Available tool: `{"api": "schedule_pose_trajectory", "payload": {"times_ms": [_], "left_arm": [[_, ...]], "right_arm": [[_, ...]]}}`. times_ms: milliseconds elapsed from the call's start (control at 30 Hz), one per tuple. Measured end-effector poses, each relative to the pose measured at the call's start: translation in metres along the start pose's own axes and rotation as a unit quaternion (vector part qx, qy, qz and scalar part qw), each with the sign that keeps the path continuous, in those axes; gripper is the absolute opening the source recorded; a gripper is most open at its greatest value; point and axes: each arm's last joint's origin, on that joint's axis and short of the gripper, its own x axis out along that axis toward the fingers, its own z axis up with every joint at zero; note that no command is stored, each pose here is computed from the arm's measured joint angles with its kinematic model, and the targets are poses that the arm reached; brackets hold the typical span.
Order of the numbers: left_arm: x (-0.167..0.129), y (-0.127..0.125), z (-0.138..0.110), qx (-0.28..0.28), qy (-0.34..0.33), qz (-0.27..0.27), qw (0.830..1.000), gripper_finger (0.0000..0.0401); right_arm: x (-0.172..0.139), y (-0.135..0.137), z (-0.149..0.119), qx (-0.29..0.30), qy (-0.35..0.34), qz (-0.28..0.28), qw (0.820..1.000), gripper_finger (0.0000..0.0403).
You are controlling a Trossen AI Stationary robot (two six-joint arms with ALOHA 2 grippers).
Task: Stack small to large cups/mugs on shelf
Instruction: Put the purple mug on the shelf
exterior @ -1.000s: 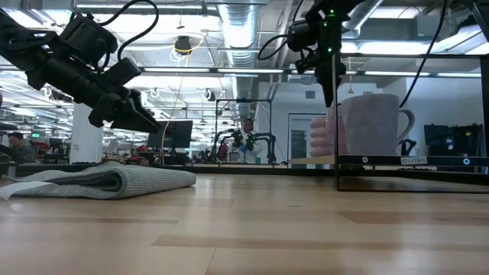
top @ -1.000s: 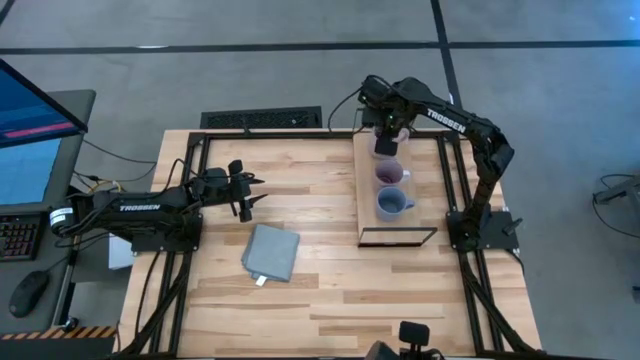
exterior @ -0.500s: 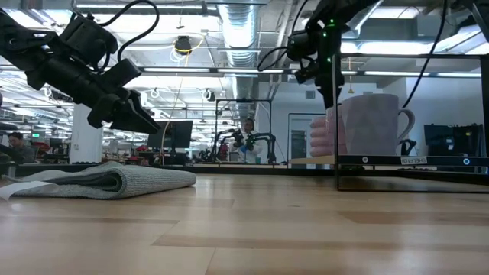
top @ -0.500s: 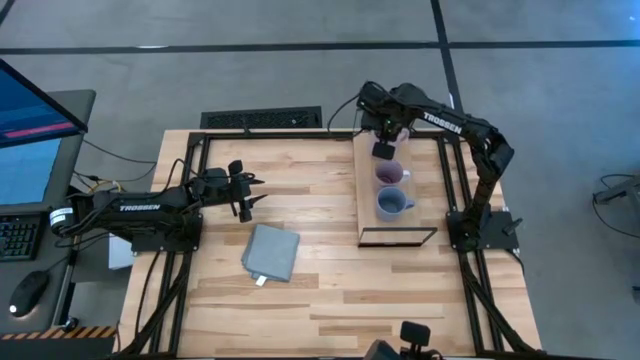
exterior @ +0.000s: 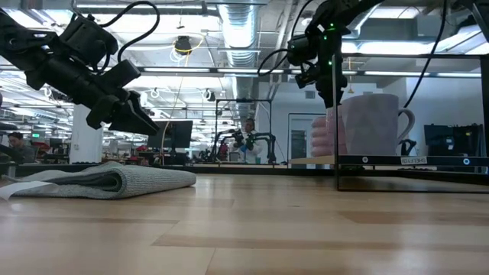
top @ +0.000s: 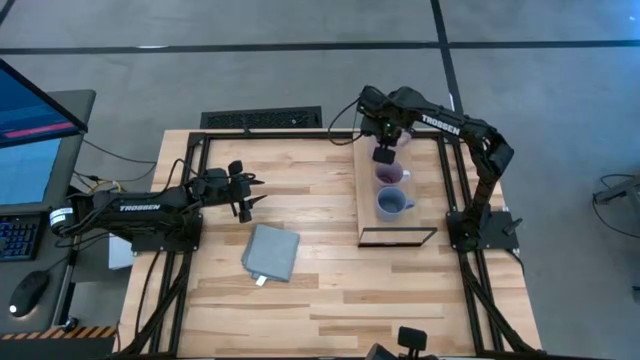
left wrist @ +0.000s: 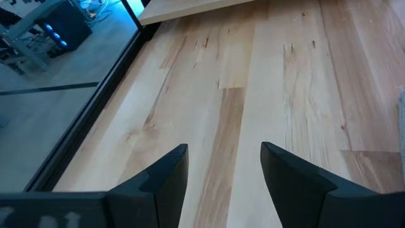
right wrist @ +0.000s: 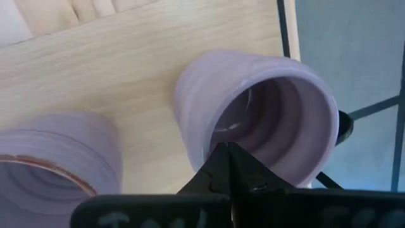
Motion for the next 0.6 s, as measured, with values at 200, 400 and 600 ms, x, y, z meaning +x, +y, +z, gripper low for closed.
{"api": "schedule_pose_trajectory", "payload": {"times_ms": [200, 400, 600], "left_arm": [[0.0, 0.0, 0.0, 0.0, 0.0, 0.0, 1.0, 0.019], [0.0, 0.0, 0.0, 0.0, 0.0, 0.0, 1.0, 0.019], [0.0, 0.0001, 0.0, -0.003, 0.0, 0.001, 1.0, 0.019]], "right_arm": [[-0.0007, 0.0048, -0.0004, -0.01, 0.01, 0.005, 1.0, 0.0008], [-0.0009, 0.0029, 0.0046, -0.022, -0.015, -0.007, 1.0, 0.0008], [-0.0009, 0.0031, 0.0053, -0.023, -0.021, -0.001, 1.0, 0.0008]]}}
